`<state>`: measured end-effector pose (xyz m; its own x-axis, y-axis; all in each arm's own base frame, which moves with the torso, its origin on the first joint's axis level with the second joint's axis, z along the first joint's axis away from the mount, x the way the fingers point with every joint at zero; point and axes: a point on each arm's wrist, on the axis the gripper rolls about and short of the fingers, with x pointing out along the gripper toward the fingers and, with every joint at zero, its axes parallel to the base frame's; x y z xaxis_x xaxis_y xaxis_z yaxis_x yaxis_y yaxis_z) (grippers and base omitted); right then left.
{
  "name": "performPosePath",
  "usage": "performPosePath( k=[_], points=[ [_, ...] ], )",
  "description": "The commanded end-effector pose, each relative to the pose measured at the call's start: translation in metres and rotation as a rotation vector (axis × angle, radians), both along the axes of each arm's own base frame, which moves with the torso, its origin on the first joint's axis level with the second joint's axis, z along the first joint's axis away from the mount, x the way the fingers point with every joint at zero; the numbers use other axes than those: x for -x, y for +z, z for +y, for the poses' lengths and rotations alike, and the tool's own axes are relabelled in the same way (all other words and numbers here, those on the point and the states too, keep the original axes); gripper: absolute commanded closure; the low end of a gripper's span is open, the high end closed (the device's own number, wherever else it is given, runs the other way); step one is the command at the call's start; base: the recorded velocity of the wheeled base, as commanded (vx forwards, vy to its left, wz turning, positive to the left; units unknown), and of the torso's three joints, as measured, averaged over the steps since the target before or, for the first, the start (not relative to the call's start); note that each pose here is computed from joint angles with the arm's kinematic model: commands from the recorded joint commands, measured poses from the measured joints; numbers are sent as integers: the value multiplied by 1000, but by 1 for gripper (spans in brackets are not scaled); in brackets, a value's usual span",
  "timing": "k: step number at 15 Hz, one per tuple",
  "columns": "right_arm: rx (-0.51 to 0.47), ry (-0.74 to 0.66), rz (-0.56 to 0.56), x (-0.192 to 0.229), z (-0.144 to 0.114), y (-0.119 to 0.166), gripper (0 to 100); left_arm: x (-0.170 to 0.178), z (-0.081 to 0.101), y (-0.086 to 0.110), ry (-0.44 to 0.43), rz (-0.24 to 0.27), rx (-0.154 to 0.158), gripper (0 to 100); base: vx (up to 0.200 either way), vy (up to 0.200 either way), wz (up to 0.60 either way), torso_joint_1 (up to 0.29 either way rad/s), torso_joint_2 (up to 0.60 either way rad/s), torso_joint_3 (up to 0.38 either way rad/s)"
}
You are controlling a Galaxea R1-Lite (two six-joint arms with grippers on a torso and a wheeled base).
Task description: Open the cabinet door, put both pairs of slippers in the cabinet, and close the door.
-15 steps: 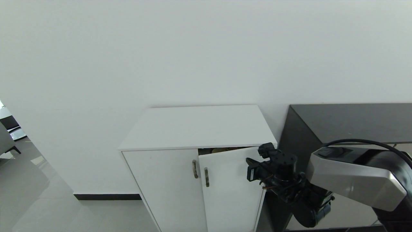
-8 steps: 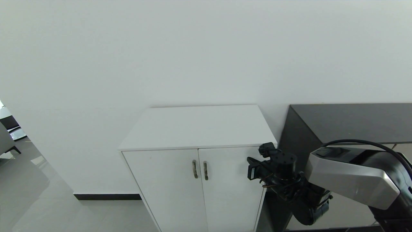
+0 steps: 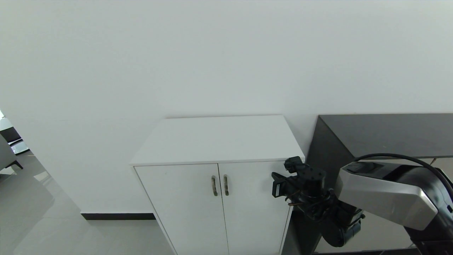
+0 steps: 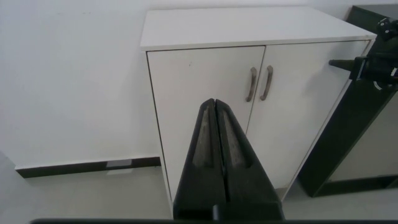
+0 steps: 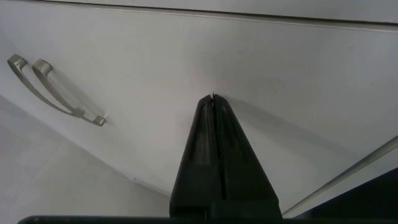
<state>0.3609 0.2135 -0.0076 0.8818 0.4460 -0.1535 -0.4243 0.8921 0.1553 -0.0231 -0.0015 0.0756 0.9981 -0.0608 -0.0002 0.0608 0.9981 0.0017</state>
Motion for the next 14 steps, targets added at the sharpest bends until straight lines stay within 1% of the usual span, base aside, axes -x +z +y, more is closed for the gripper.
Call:
performPosePath(
  k=[1, 2, 4, 6, 7, 11, 14],
  points=[
    [1, 0, 2, 0, 0, -1, 100, 0, 0, 0, -1, 1, 0, 100, 0, 0, 0, 0, 0, 0],
    [2, -3, 0, -1, 1, -2, 100, 0, 0, 0, -1, 1, 0, 100, 0, 0, 0, 0, 0, 0],
    [11, -57, -2, -5, 2, -6, 100, 0, 0, 0, -1, 1, 0, 100, 0, 0, 0, 0, 0, 0],
    [10, -56, -3, -4, 2, -4, 100, 0, 0, 0, 1, 1, 0, 100, 0, 0, 0, 0, 0, 0],
    [7, -53, -9, -1, 2, 1, 100, 0, 0, 0, -1, 1, 0, 100, 0, 0, 0, 0, 0, 0],
    [-1, -17, -22, 33, -3, 37, 100, 0, 0, 0, -1, 1, 0, 100, 0, 0, 0, 0, 0, 0],
    [4, 6, -20, 60, -11, 50, 100, 0, 0, 0, -1, 1, 0, 100, 0, 0, 0, 0, 0, 0]
  ],
)
